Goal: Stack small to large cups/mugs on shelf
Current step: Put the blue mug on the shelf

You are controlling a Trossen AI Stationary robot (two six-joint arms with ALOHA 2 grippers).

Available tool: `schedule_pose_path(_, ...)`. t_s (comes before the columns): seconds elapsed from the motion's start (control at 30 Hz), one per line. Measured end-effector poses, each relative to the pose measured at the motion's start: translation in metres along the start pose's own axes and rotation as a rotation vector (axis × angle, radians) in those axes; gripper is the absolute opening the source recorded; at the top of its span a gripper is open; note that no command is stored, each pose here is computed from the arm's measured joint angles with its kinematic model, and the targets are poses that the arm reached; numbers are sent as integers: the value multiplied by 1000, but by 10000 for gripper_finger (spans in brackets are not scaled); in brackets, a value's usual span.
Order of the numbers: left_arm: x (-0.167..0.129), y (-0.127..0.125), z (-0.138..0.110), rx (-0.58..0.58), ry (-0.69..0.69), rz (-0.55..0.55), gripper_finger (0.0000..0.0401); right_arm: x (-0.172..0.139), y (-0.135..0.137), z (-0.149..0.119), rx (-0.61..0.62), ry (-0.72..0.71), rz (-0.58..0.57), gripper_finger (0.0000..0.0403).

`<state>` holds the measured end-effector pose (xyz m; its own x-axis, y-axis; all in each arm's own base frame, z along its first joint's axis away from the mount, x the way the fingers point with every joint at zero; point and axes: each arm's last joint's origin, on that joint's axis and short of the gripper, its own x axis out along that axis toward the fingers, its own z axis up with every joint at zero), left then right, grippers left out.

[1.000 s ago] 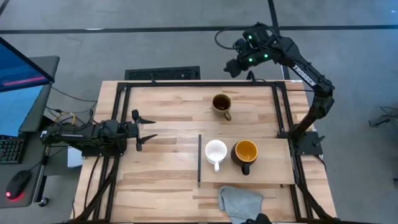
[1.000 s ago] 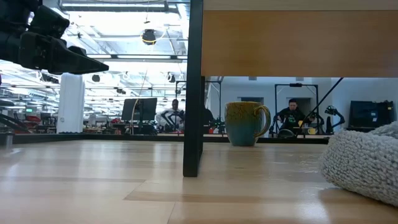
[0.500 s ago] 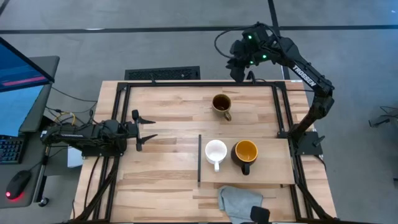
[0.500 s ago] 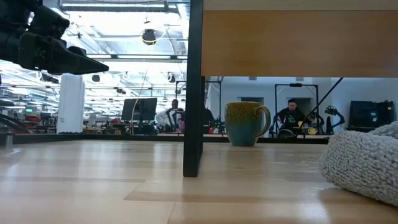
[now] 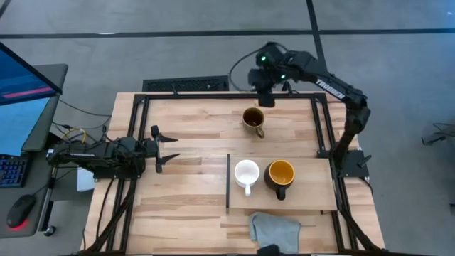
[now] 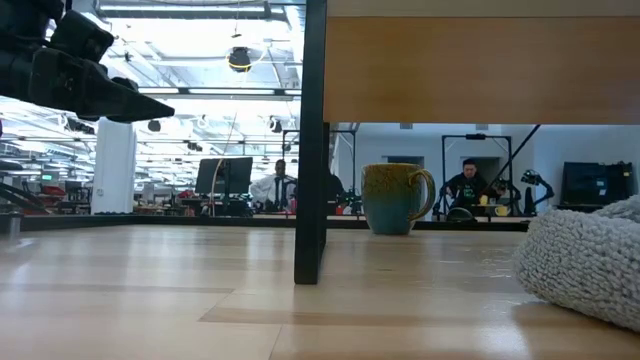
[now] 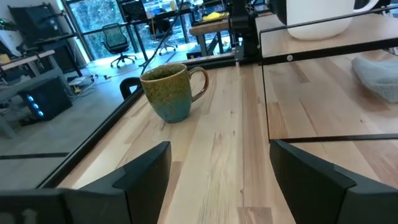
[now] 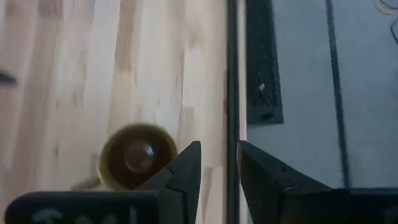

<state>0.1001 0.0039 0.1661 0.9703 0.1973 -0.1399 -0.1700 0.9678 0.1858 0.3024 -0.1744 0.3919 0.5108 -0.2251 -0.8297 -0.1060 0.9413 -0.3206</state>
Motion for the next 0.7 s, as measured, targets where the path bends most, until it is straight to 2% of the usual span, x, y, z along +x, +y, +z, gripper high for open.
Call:
schedule_pose_path(0.1, 0, 0, 0, 0, 0, 0, 266, 14, 12, 5, -70, 91, 23, 127)
schedule_pose_path(0.3, 0, 0, 0, 0, 1, -1, 266, 30, 29, 15, -232, 187, 47, 127)
schedule_pose_path(0.5, 0, 0, 0, 0, 2, 0, 266, 30, 41, 25, -362, 156, 59, 127)
schedule_pose_path(0.7, 0, 0, 0, 1, 2, -1, 266, 30, 47, 34, -388, 105, 31, 127)
